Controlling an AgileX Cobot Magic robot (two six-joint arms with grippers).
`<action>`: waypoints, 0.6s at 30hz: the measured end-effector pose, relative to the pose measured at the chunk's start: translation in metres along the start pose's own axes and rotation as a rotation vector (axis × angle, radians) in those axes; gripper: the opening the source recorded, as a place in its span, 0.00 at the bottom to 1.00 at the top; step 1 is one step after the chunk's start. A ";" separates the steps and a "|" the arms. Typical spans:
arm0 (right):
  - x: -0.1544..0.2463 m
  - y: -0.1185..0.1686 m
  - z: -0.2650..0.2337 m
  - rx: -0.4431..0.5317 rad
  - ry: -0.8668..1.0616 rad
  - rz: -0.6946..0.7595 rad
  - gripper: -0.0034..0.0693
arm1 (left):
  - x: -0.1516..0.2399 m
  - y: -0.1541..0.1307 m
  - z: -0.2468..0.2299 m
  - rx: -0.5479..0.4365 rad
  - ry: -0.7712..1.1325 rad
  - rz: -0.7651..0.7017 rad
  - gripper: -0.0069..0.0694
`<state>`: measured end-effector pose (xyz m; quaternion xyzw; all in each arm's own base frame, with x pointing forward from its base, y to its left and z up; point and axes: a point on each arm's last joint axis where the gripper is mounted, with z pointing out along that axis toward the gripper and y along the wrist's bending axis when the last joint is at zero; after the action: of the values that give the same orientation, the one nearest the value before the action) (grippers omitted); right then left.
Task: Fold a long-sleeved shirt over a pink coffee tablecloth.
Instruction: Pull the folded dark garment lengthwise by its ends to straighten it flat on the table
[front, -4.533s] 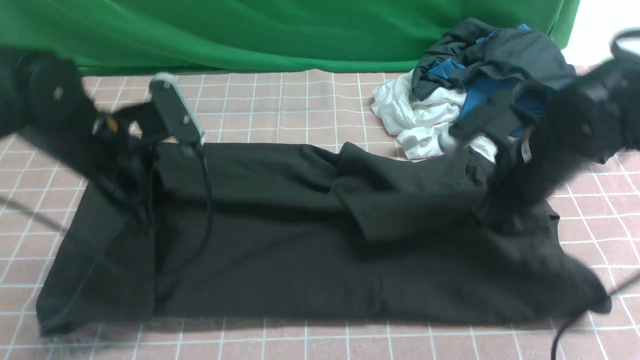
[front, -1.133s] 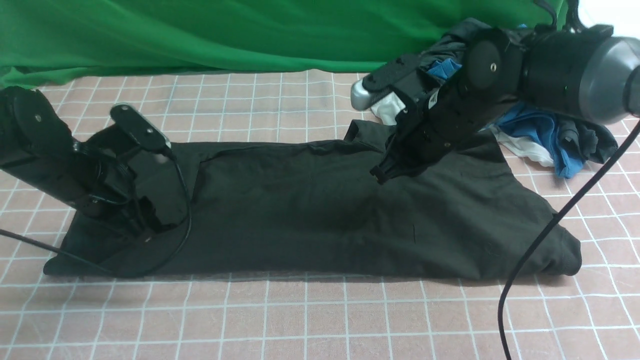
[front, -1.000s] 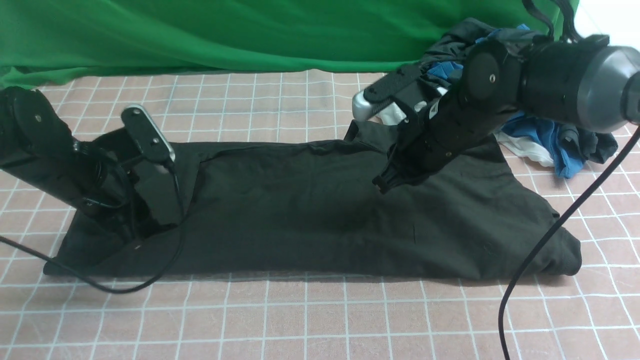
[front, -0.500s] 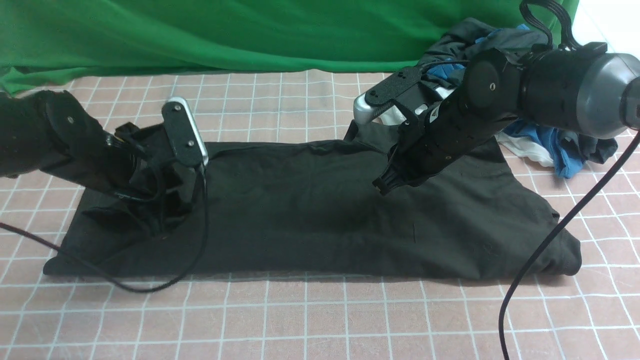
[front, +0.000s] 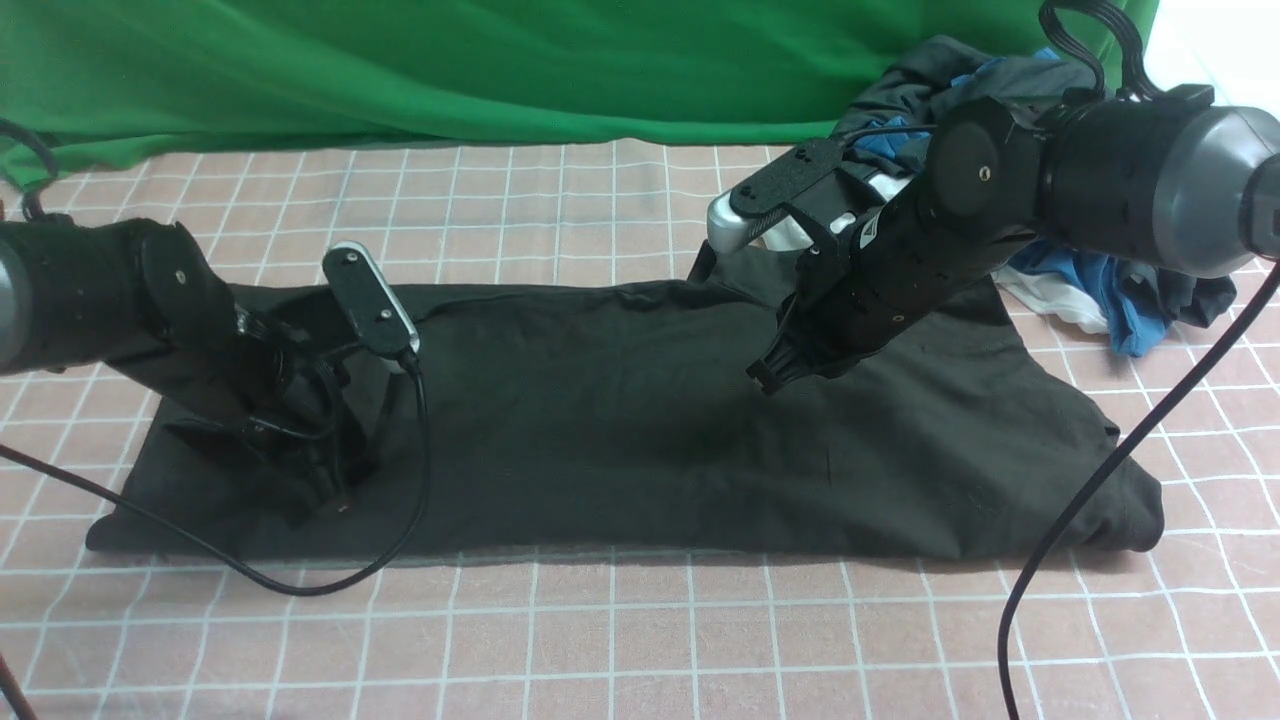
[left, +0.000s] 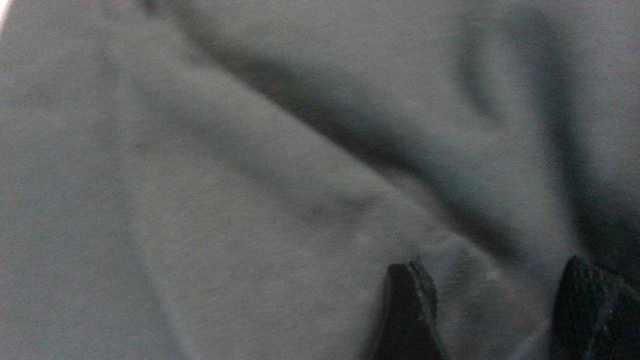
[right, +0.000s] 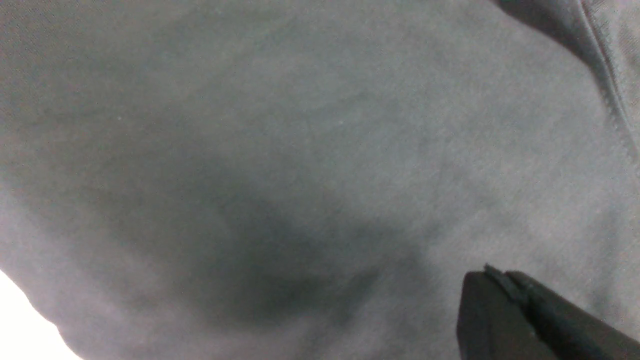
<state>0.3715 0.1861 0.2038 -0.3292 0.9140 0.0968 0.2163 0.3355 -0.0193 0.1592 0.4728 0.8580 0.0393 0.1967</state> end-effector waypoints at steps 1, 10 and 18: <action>0.000 0.000 0.000 0.000 0.001 0.000 0.09 | 0.001 0.001 0.000 -0.014 0.006 0.003 0.61; 0.000 0.000 0.000 -0.001 0.003 0.000 0.09 | 0.002 0.004 0.000 -0.043 0.024 0.004 0.22; 0.000 0.000 0.000 -0.002 0.004 0.000 0.09 | -0.002 0.015 -0.006 -0.081 0.039 0.028 0.13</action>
<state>0.3712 0.1860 0.2037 -0.3296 0.9143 0.0969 0.2144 0.3460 -0.0125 0.1692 0.4755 0.8528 0.0860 0.1982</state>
